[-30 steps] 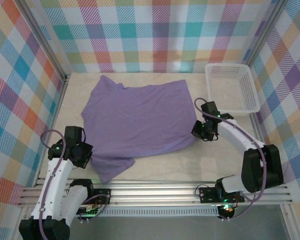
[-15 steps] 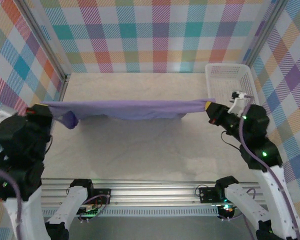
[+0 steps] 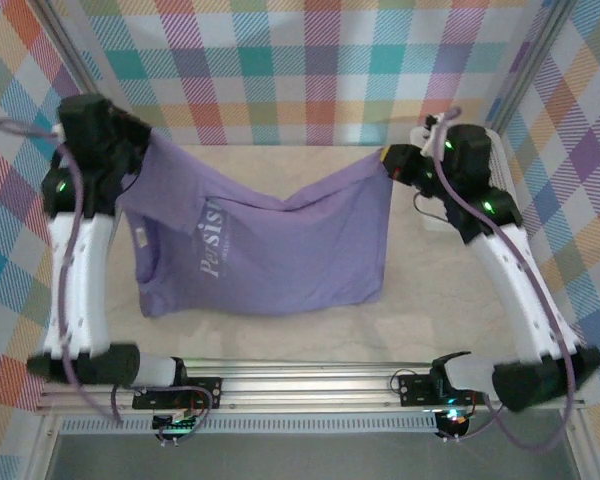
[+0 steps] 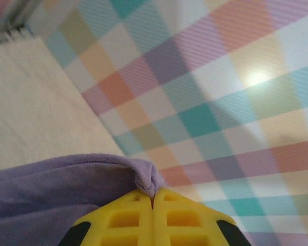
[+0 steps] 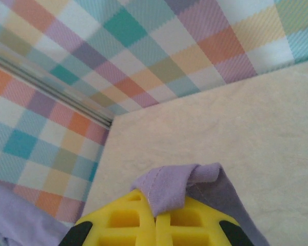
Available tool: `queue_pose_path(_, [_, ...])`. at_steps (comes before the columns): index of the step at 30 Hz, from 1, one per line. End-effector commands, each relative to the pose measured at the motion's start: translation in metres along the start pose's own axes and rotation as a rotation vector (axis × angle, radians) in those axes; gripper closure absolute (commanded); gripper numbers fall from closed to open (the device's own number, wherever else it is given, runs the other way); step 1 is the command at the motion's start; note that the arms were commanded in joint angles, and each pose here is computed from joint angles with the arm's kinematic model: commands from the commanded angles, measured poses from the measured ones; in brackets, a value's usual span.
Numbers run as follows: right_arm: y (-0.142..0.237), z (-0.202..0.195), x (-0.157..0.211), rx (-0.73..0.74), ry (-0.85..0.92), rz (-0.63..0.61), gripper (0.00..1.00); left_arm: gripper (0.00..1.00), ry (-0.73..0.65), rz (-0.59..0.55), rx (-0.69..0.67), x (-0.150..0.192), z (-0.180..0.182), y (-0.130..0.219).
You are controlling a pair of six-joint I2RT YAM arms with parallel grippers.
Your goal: Fold and stack the t-shirts
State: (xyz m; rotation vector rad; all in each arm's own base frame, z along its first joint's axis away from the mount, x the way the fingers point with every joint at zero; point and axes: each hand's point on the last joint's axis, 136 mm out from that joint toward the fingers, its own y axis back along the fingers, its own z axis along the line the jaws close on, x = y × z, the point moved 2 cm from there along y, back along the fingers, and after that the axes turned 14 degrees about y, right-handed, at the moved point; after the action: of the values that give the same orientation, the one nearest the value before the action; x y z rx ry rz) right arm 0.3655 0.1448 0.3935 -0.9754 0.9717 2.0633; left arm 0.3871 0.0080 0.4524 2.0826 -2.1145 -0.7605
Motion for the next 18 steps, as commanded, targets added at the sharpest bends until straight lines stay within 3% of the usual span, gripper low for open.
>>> queue_pose_path(1, [-0.018, -0.012, -0.050, -0.021, -0.018, -0.113, 1.00, 1.00, 0.003, 0.070, 0.158, -0.009, -0.047, -0.025])
queue_pose_path(4, [-0.037, -0.030, -0.088, -0.026, -0.031, -0.164, 1.00, 1.00, 0.004, 0.101, 0.226, -0.020, -0.075, -0.050])
queue_pose_path(7, [-0.033, -0.024, -0.124, -0.049, 0.004, -0.233, 1.00, 1.00, 0.005, 0.110, 0.350, -0.030, -0.110, -0.039])
queue_pose_path(13, [0.017, 0.000, -0.177, -0.045, 0.076, -0.364, 1.00, 1.00, -0.044, 0.028, 0.571, -0.046, -0.159, 0.058])
queue_pose_path(18, [0.043, 0.001, -0.173, -0.010, 0.068, -0.365, 1.00, 1.00, -0.062, -0.014, 0.599, -0.046, -0.154, 0.119])
